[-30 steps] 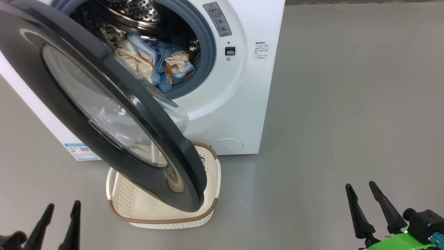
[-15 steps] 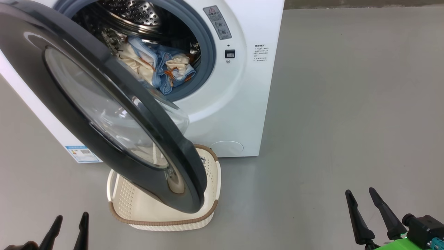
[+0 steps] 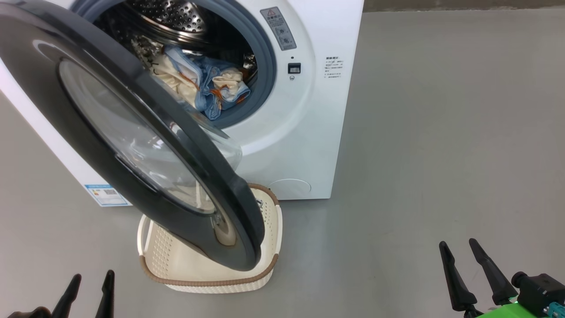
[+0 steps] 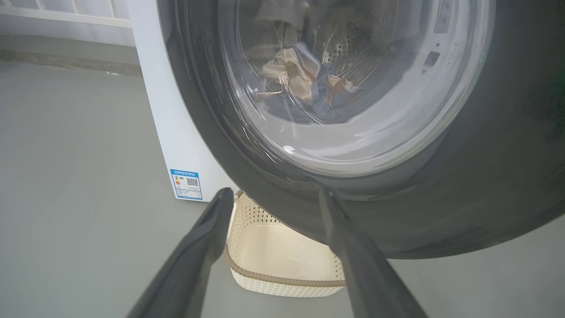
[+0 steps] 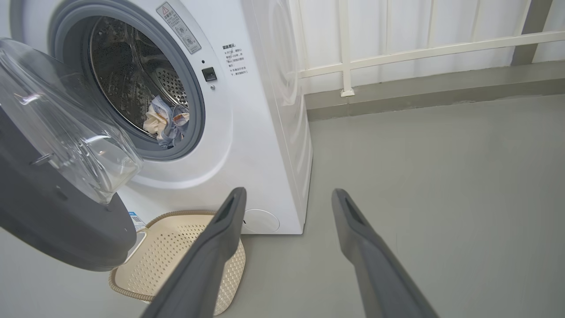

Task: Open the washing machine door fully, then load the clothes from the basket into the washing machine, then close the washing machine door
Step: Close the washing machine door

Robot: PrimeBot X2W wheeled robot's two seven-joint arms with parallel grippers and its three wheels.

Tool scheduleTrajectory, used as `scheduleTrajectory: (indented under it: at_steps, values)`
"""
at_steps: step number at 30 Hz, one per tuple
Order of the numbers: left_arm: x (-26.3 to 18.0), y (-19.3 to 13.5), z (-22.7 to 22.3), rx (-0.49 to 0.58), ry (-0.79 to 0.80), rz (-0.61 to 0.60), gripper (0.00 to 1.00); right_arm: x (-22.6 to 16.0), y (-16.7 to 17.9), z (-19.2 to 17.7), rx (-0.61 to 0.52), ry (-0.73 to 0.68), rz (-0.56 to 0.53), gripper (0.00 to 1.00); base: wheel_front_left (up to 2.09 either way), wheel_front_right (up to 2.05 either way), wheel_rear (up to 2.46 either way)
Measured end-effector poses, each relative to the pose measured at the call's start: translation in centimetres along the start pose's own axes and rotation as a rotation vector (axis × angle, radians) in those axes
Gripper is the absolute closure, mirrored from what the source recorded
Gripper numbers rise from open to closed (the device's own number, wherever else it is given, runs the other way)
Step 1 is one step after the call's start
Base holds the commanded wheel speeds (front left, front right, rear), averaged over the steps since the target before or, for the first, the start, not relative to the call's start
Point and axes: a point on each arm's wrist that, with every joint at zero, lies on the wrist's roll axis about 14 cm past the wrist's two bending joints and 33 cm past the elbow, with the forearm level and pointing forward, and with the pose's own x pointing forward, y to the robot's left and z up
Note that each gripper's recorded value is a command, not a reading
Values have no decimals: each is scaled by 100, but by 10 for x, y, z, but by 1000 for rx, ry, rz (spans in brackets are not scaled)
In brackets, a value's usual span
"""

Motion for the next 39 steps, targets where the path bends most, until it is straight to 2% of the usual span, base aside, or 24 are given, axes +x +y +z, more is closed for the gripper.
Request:
scheduleTrajectory:
  at_steps: [1,3,4,5,10,15,26,39]
  values:
    - [0,0,0,1,0,1,0,0,1,0,1,0,2,6,0,0,0]
    - [-1,1,0,0,-1,6,0,1,3,-1,3,2,8,53,0,0,0]
    - [-2,2,0,-1,-3,10,0,2,6,-1,6,2,16,67,0,0,0]
    - [-2,4,1,0,-5,17,0,3,10,-2,9,2,26,100,0,0,0]
    - [-7,12,4,-6,-20,52,0,9,31,-5,38,9,79,100,0,0,0]
    - [-12,16,4,-19,-31,80,0,28,54,10,52,-41,149,100,0,0,0]
    - [-34,33,11,-41,-75,170,0,56,149,67,87,-207,436,100,0,0,0]
    - [-55,43,21,-54,-126,229,0,25,253,118,183,-347,760,100,0,0,0]
